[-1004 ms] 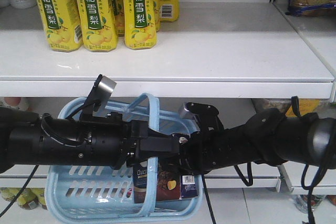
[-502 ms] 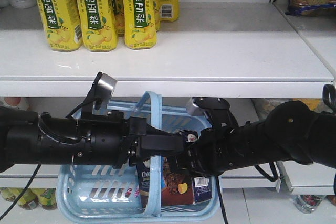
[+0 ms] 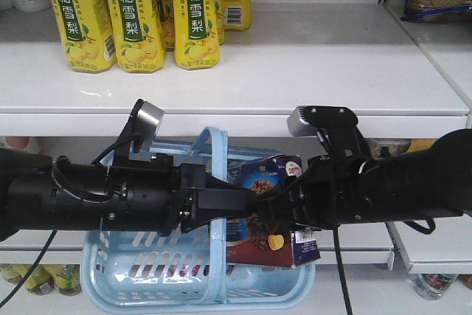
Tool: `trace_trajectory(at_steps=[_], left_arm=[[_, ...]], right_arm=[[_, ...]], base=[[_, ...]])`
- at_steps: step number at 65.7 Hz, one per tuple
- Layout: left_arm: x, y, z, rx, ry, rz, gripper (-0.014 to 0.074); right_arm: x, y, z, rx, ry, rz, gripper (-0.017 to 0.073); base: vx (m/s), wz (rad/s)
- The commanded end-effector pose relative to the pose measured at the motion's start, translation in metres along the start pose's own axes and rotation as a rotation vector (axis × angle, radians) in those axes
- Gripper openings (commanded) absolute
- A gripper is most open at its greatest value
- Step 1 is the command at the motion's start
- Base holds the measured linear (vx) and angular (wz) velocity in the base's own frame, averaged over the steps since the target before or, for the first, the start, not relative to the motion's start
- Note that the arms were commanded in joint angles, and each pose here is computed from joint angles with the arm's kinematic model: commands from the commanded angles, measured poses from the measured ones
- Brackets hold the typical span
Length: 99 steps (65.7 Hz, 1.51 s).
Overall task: Left arm holds basket, right arm returns cookies
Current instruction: 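Lift the cookie box out of the basket with the right gripper, then place the cookie box upright on the upper shelf with the right gripper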
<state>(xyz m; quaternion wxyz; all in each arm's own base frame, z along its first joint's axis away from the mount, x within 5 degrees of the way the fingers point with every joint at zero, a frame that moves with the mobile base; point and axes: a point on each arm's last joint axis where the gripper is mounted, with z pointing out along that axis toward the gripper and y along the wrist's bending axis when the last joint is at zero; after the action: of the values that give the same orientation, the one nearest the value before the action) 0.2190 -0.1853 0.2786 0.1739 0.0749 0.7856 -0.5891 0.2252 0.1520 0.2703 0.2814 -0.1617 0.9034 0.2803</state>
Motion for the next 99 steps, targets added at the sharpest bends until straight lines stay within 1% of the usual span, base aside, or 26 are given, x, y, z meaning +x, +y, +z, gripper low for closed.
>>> trace_trajectory(at_steps=[1, 15, 23, 36, 39, 45, 51, 58, 68, 76, 80, 86, 91, 92, 95, 99], left_arm=[[-0.008, -0.025, -0.005, 0.114, -0.059, 0.002, -0.0003], [-0.008, -0.025, -0.005, 0.114, -0.059, 0.002, -0.0003], [-0.008, -0.025, -0.005, 0.114, -0.059, 0.002, -0.0003], [-0.008, -0.025, -0.005, 0.114, -0.059, 0.002, -0.0003], [-0.008, -0.025, -0.005, 0.114, -0.059, 0.002, -0.0003], [-0.008, -0.025, -0.005, 0.114, -0.059, 0.002, -0.0003], [-0.008, -0.025, -0.005, 0.114, -0.059, 0.002, -0.0003], [-0.008, -0.025, -0.005, 0.114, -0.059, 0.002, -0.0003], [-0.008, -0.025, -0.005, 0.114, -0.059, 0.002, -0.0003], [-0.008, -0.025, -0.005, 0.114, -0.059, 0.002, -0.0003], [-0.008, -0.025, -0.005, 0.114, -0.059, 0.002, -0.0003], [-0.008, -0.025, -0.005, 0.114, -0.059, 0.002, -0.0003], [-0.008, -0.025, -0.005, 0.114, -0.059, 0.002, -0.0003], [-0.008, -0.025, -0.005, 0.114, -0.059, 0.002, -0.0003], [-0.008, -0.025, -0.005, 0.114, -0.059, 0.002, -0.0003], [-0.008, -0.025, -0.005, 0.114, -0.059, 0.002, -0.0003]], right_arm=[[-0.014, 0.008, -0.025, 0.014, -0.109, -0.009, 0.0100], [-0.009, 0.012, -0.055, 0.070, -0.136, -0.056, 0.0104], [-0.005, 0.015, -0.076, 0.100, -0.174, -0.065, 0.0106], [0.003, 0.022, -0.118, 0.149, -0.279, -0.106, 0.0108], [0.005, 0.023, -0.126, 0.159, -0.304, -0.107, 0.0109], [0.009, 0.022, -0.144, 0.205, -0.366, -0.133, 0.0108], [0.008, 0.022, -0.160, 0.256, -0.430, -0.145, 0.0108], [-0.001, 0.026, -0.179, 0.301, -0.498, -0.148, 0.0108], [-0.019, 0.038, -0.200, 0.287, -0.578, -0.159, 0.0108], [-0.029, 0.048, -0.220, 0.273, -0.648, -0.177, 0.0108], [-0.034, 0.052, -0.231, 0.283, -0.688, -0.196, 0.0108], [-0.041, 0.052, -0.236, 0.329, -0.724, -0.237, 0.0108], [-0.049, 0.048, -0.231, 0.380, -0.735, -0.249, 0.0108], [-0.052, 0.047, -0.229, 0.388, -0.734, -0.243, 0.0108], [-0.058, 0.044, -0.224, 0.422, -0.747, -0.248, 0.0110], [-0.066, 0.040, -0.217, 0.446, -0.772, -0.227, 0.0112]], base=[[0.00, 0.00], [0.00, 0.00], [0.00, 0.00], [0.00, 0.00], [0.00, 0.00], [0.00, 0.00], [0.00, 0.00], [0.00, 0.00], [0.00, 0.00], [0.00, 0.00], [0.00, 0.00], [0.00, 0.00], [0.00, 0.00], [0.00, 0.00], [0.00, 0.00], [0.00, 0.00]])
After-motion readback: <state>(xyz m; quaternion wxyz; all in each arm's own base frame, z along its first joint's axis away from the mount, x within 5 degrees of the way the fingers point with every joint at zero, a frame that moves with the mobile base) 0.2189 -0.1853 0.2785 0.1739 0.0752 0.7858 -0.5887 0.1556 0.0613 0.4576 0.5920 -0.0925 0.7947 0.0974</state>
